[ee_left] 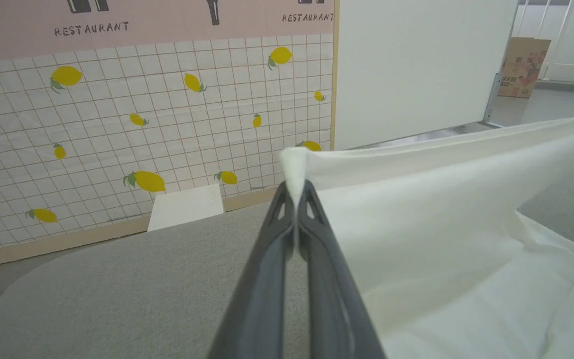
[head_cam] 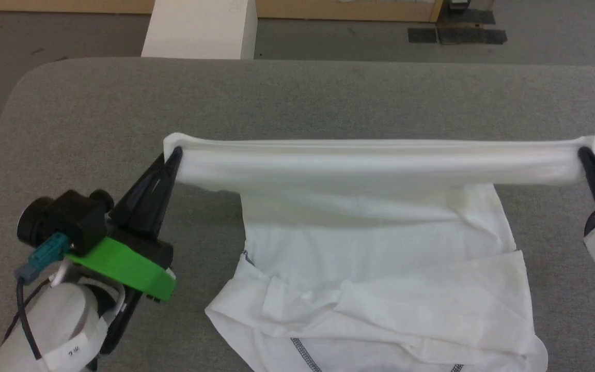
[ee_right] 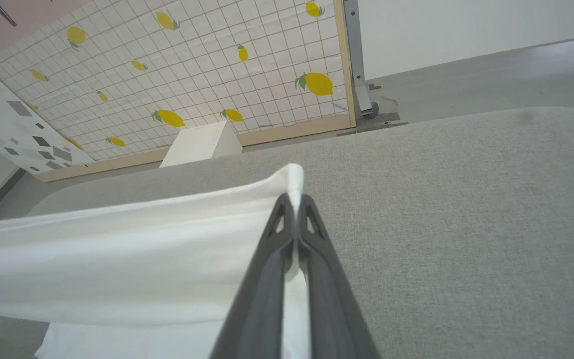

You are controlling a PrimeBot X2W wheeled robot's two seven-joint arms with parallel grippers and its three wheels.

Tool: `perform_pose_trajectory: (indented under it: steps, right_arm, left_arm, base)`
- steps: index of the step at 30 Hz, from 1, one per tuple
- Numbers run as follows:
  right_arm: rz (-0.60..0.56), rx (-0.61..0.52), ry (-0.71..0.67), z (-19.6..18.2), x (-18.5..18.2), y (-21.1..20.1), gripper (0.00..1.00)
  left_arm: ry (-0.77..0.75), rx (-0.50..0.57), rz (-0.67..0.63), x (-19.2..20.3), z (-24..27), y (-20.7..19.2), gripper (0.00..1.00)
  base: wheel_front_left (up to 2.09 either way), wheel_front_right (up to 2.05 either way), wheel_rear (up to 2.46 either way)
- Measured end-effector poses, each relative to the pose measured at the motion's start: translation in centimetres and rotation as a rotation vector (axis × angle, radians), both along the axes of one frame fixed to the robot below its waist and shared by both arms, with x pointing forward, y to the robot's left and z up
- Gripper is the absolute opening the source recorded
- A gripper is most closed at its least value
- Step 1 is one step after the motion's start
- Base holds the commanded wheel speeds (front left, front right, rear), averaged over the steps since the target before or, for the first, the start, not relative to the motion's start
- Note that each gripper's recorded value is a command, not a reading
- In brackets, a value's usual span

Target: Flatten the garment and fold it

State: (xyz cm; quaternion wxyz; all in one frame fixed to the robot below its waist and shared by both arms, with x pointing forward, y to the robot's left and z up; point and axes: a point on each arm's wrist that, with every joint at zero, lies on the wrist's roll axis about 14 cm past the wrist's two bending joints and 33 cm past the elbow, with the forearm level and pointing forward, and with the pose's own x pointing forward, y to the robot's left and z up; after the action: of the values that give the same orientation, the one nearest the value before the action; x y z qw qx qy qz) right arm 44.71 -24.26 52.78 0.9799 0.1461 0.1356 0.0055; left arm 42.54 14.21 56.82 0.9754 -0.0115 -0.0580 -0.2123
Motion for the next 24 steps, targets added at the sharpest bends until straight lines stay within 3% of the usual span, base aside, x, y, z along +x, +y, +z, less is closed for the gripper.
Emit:
perform_pose_trajectory:
  steps: [10, 24]
  right_arm:
    - [0.005, 0.117, 0.076, -2.3, -6.6, 1.5, 0.0]
    - [0.004, 0.247, 0.306, -8.7, -13.7, 2.6, 0.0]
  left_arm:
    - [0.097, -0.001, -0.002, -6.7, -2.7, -0.1, 0.0]
    - [0.337, -0.133, 0.041, -12.5, -9.0, -0.6, 0.0]
  base:
    - [0.0, 0.0, 0.0]
    - [0.0, 0.0, 0.0]
